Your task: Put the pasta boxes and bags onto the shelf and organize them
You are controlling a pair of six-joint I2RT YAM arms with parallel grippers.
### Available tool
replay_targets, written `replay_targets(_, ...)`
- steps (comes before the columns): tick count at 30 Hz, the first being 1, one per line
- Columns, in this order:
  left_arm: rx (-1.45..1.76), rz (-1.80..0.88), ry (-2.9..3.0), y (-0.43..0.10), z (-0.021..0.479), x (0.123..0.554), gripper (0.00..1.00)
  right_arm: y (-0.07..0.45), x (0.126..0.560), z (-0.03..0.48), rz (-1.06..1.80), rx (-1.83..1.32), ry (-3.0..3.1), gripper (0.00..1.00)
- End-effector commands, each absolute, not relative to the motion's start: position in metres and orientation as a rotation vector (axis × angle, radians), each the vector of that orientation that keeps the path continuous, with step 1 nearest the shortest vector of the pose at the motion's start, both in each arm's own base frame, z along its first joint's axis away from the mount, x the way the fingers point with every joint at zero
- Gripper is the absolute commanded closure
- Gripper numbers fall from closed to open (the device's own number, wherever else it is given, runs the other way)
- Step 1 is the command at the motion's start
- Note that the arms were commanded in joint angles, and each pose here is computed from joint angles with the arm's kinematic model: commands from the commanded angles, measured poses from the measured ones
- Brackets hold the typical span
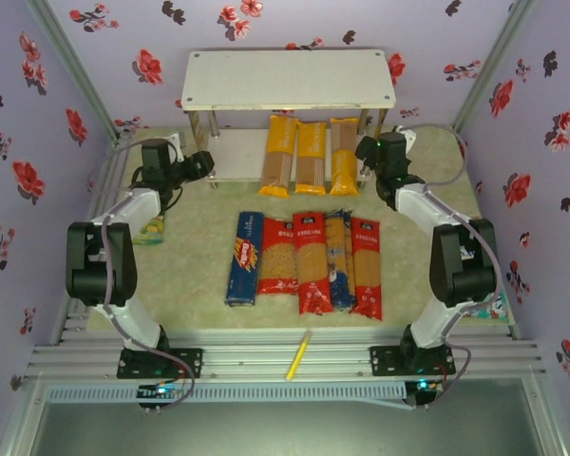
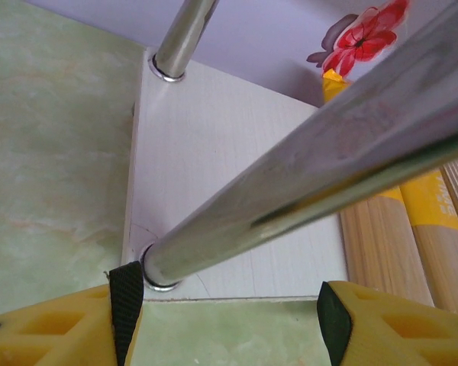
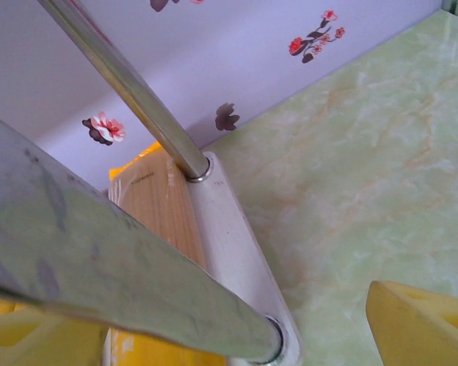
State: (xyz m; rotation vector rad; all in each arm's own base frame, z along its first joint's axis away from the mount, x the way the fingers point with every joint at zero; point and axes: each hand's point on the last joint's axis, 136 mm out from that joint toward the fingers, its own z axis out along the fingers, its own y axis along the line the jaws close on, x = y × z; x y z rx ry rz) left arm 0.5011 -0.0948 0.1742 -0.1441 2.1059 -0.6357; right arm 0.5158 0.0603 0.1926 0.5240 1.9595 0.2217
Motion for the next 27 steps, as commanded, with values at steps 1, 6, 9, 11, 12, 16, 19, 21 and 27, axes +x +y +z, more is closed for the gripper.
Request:
replay_targets(1, -0.086, -0.648, 2.036, -0.097, 0.192, 0.513, 0.36, 0.061, 0.533, 0.205, 0.219, 0.5, 1.919, 0.13)
replay_targets(6, -0.065, -0.697, 2.015, -0.104, 0.192, 0.516, 0.33, 0.056, 0.54, 0.202, 0.187, 0.52, 1.903, 0.14)
replay_targets(9, -0.06, -0.706, 2.012, -0.105, 0.189, 0.518, 0.34, 0.053, 0.542, 0.201, 0.181, 0.528, 1.894, 0.18)
replay_targets(11, -0.059, -0.709, 2.009, -0.106, 0.187, 0.52, 0.37, 0.05, 0.544, 0.2, 0.181, 0.539, 1.891, 0.21)
replay_targets(12, -0.054, -0.711, 2.008, -0.107, 0.187, 0.521, 0.39, 0.048, 0.545, 0.198, 0.181, 0.544, 1.891, 0.21)
replay_targets(16, -0.044, -0.709, 2.001, -0.107, 0.183, 0.525, 0.42, 0.046, 0.55, 0.195, 0.199, 0.557, 1.887, 0.21)
replay_targets(19, -0.045, -0.706, 2.001, -0.107, 0.18, 0.528, 0.5, 0.046, 0.553, 0.194, 0.21, 0.558, 1.879, 0.22)
replay_targets(21, -0.043, -0.702, 2.0, -0.107, 0.179, 0.53, 0.56, 0.046, 0.556, 0.194, 0.228, 0.559, 1.871, 0.24)
replay_targets(27, -0.033, -0.7, 1.996, -0.108, 0.176, 0.535, 0.72, 0.05, 0.562, 0.194, 0.258, 0.55, 1.868, 0.45)
